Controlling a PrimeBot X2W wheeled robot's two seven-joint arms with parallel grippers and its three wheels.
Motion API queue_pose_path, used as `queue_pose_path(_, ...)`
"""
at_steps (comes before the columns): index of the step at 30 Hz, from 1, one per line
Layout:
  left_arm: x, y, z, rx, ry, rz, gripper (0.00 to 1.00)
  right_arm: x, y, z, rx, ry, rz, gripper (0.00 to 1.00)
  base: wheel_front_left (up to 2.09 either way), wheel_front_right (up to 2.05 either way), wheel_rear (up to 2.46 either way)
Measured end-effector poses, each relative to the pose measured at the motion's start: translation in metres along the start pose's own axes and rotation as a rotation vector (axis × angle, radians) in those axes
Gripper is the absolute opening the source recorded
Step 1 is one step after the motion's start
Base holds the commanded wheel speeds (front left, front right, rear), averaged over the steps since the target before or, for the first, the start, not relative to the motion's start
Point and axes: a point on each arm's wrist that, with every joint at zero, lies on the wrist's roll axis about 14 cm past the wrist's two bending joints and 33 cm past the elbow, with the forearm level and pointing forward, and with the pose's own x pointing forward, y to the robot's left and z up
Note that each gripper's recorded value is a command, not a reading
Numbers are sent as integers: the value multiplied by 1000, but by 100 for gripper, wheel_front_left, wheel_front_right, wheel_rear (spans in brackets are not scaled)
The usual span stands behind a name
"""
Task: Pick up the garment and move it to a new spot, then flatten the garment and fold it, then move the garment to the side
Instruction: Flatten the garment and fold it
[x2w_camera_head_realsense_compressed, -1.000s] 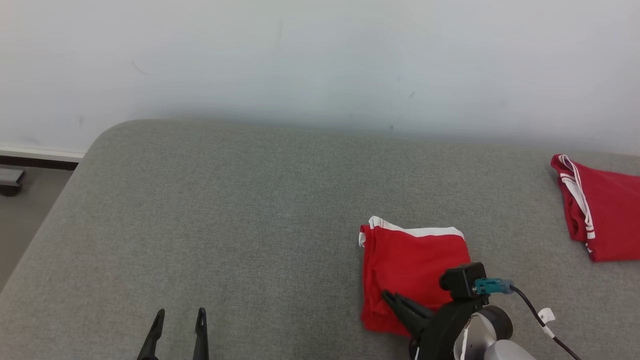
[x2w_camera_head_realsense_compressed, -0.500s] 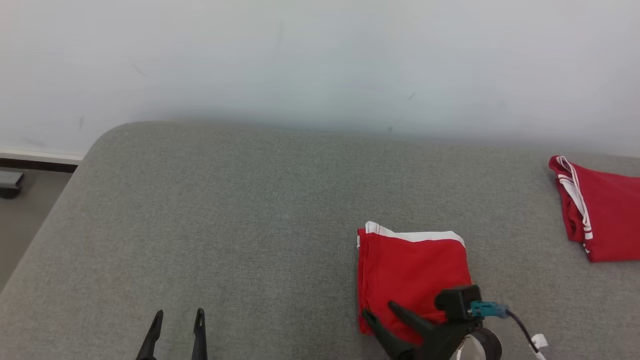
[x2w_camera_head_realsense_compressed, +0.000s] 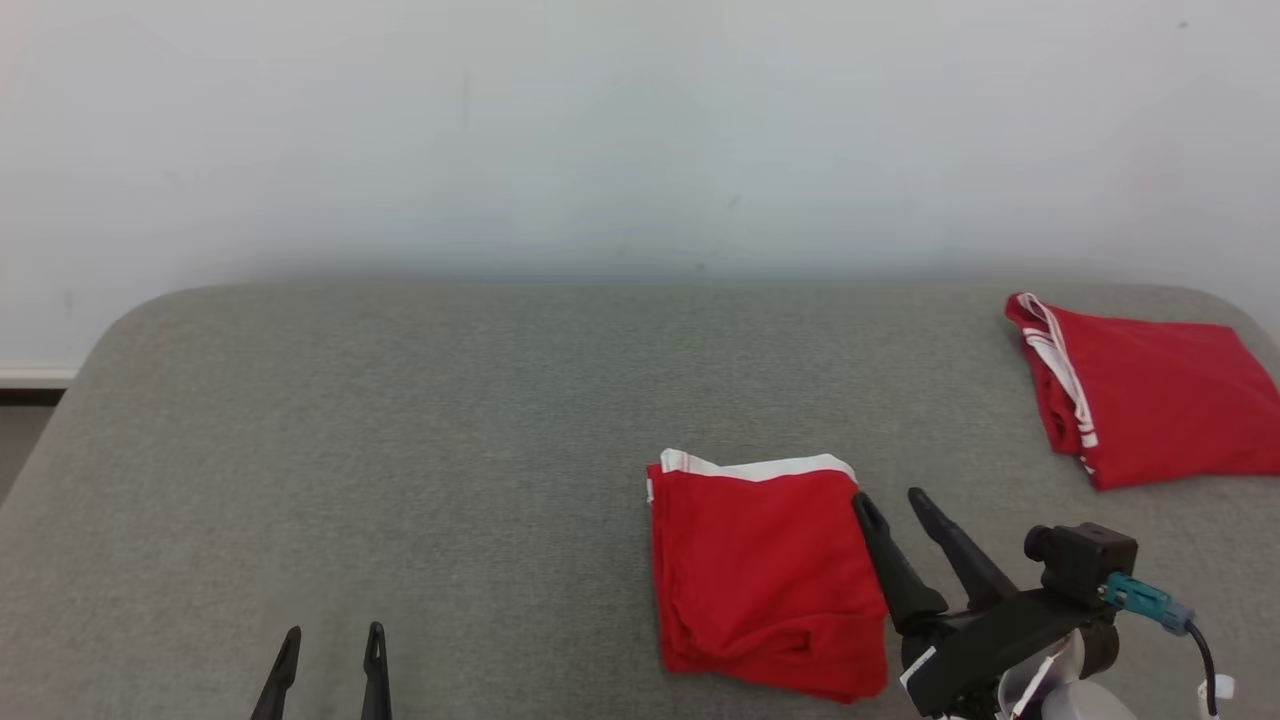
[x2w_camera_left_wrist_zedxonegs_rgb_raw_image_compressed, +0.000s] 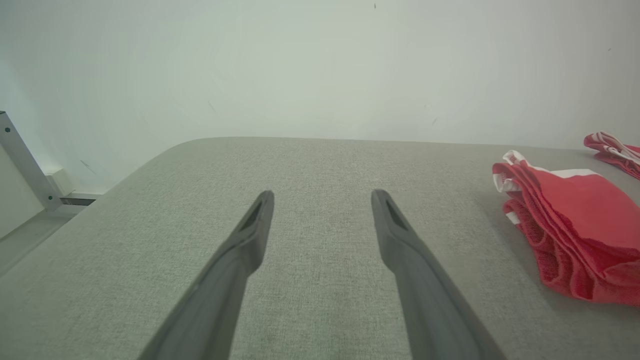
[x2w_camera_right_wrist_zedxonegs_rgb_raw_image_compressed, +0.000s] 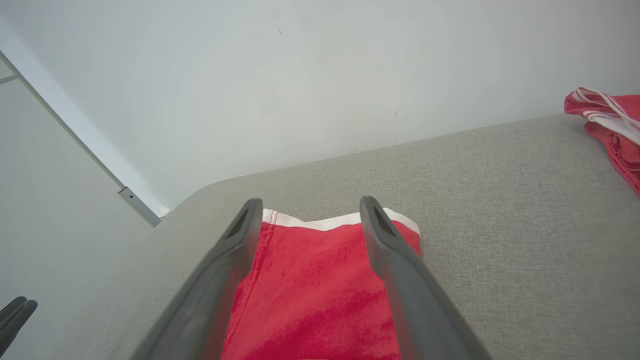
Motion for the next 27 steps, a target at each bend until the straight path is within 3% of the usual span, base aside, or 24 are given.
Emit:
queue_pose_path(10, 19, -24, 0, 12, -1, -85, 100, -46, -51, 24, -57, -148, -182, 100, 0, 0, 0)
queue_pose_path(14, 24, -30, 0, 18, -1, -107, 100, -68, -68, 28, -129, -181, -249, 100, 0, 0, 0)
queue_pose_path(21, 27, -34, 3, 47, -8, -127, 100, -93, -76, 23, -207, -194, -307, 100, 0, 0, 0)
queue_pose_path(27, 23, -23, 6, 58, -17, -95, 100, -100, -73, 16, -205, -200, -337, 100, 0, 0, 0)
